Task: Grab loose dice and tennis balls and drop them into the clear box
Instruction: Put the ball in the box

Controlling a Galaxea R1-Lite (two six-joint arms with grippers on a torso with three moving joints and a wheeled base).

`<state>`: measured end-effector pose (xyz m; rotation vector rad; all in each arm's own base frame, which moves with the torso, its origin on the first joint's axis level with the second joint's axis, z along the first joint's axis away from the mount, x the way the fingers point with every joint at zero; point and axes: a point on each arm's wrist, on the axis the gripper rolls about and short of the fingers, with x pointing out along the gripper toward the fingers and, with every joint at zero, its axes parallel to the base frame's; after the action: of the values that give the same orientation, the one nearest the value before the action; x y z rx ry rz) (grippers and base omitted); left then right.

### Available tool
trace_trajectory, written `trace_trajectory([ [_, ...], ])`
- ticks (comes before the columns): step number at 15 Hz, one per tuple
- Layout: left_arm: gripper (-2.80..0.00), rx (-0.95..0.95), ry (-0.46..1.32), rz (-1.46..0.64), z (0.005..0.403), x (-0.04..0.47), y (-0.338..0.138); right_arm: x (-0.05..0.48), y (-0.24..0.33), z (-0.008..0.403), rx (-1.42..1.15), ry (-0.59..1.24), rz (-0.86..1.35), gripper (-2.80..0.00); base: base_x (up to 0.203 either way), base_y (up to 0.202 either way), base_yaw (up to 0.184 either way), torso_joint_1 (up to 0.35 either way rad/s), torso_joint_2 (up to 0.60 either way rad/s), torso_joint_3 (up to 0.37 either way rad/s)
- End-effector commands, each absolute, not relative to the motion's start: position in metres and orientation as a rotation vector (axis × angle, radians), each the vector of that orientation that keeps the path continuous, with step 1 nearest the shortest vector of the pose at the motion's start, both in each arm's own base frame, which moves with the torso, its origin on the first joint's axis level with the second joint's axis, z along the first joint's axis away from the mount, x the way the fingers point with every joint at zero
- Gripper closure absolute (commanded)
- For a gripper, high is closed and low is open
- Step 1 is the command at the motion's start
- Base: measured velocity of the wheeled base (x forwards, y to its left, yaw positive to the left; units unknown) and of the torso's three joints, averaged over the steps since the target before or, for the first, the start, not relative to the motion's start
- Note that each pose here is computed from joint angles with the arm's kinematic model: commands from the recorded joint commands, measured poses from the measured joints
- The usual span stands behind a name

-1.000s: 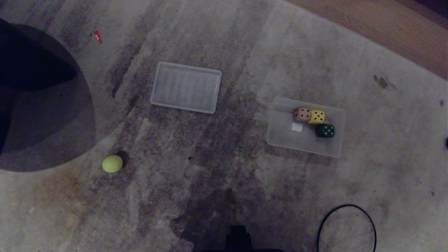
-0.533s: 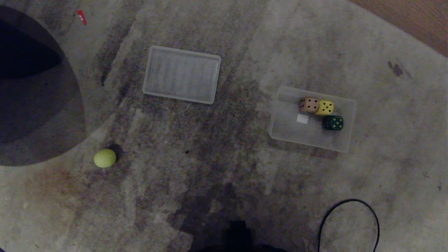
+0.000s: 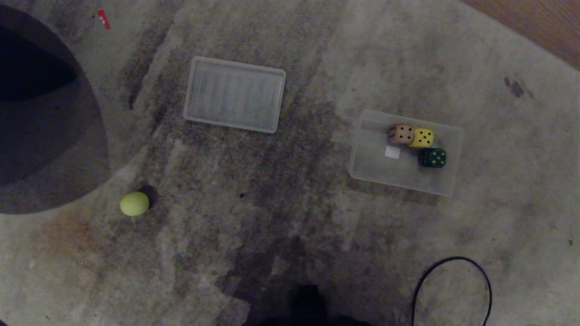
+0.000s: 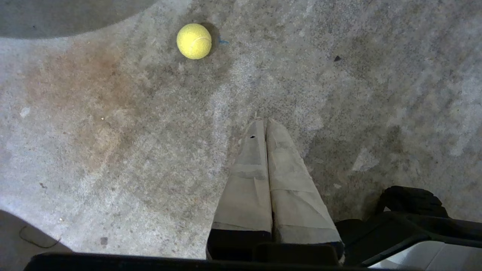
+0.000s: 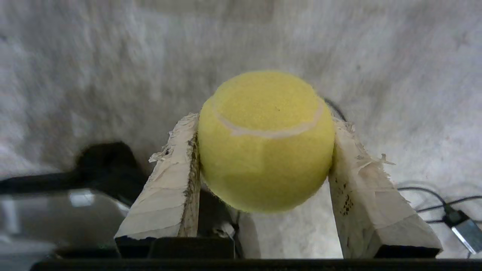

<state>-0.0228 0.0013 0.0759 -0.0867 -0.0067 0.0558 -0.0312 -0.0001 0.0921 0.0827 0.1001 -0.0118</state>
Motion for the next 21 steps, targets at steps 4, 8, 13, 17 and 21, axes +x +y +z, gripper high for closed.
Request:
trace_trajectory([
  [4, 0.00, -0.087, -0.005, 0.057, 0.076, -0.023, 0.001, 0.021, -0.001, 0.146, 0.206, 0.388, -0.089, 0.00, 0.000, 0.000, 0.000, 0.000, 0.00, 0.000],
  [8, 0.00, -0.088, -0.006, 0.057, 0.076, -0.023, 0.001, 0.116, -0.006, 0.150, 0.298, 0.523, -0.141, 0.00, 0.000, 0.000, 0.000, 0.000, 0.00, 0.000],
  [13, 0.00, -0.087, -0.005, 0.057, 0.076, -0.023, 0.001, 0.254, -0.008, 0.123, 0.452, 0.470, -0.157, 0.00, 0.000, 0.000, 0.000, 0.000, 0.00, 0.000],
  [17, 0.00, -0.088, -0.006, 0.057, 0.076, -0.023, 0.001, 0.340, 0.005, 0.131, 0.640, 0.236, 0.000, 0.00, 0.000, 0.000, 0.000, 0.000, 0.00, 0.000],
  [21, 0.00, -0.088, -0.006, 0.057, 0.076, -0.023, 0.001, 0.358, 0.022, 0.137, 0.749, 0.191, 0.142, 0.00, 0.000, 0.000, 0.000, 0.000, 0.00, 0.000],
])
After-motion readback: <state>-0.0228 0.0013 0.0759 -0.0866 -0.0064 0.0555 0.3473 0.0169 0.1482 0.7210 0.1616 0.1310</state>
